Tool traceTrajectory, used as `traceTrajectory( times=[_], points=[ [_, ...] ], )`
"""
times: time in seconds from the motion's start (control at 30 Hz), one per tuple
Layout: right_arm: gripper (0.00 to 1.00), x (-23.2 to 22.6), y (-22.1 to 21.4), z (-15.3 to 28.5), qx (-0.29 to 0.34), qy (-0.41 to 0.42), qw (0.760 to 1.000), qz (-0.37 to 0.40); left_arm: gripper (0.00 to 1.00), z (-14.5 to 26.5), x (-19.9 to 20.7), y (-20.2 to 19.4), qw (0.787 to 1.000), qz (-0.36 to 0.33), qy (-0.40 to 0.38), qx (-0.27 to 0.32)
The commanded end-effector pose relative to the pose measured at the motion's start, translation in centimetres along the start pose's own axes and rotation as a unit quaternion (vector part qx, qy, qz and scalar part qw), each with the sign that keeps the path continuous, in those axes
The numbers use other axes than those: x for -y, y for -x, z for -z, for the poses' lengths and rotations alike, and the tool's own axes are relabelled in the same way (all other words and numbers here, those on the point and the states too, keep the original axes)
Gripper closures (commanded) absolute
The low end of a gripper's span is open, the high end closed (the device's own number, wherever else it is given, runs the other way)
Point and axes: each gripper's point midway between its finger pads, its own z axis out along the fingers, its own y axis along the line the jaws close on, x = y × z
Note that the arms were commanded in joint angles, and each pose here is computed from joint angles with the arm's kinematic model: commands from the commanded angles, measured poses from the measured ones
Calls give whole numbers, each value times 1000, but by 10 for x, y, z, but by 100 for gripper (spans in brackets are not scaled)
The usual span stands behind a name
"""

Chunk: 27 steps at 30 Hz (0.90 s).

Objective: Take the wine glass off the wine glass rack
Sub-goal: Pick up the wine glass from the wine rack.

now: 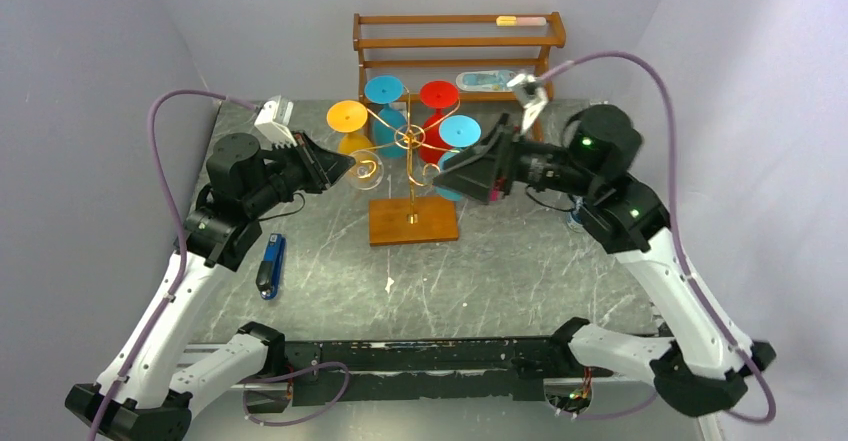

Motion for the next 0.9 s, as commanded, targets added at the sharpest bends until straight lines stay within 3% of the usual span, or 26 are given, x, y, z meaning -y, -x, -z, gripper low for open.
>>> traceTrajectory(
  times=[0.0, 0.13, 0.27, 0.37, 0.53, 0.7, 0.87],
  points=[
    [31, 4, -41, -40, -80, -40, 996, 14, 95, 0, 0, -3, 1000, 1, -11, -2],
    [27, -4, -61, -78, -114, -114, 985, 59, 95, -2, 1, -3, 1000, -13, -10, -14],
    [27, 19, -80, -106, -79, -198, 977, 35, 95, -1, -2, -1, 1000, -10, -3, -3],
    [26, 13, -94, -109, -83, -194, 977, 18, 95, 4, 0, 0, 1000, -13, -6, 5],
    [25, 25, -100, -108, -36, -208, 977, -16, 95, 11, -4, -1, 1000, -28, 5, 6],
    [21, 37, -107, -121, -35, -220, 975, 0, 95, 10, -4, -5, 1000, -25, 0, 1],
    [19, 41, -92, -126, 27, -223, 974, -18, 95, 12, -1, -3, 999, -34, -2, 0]
  ],
)
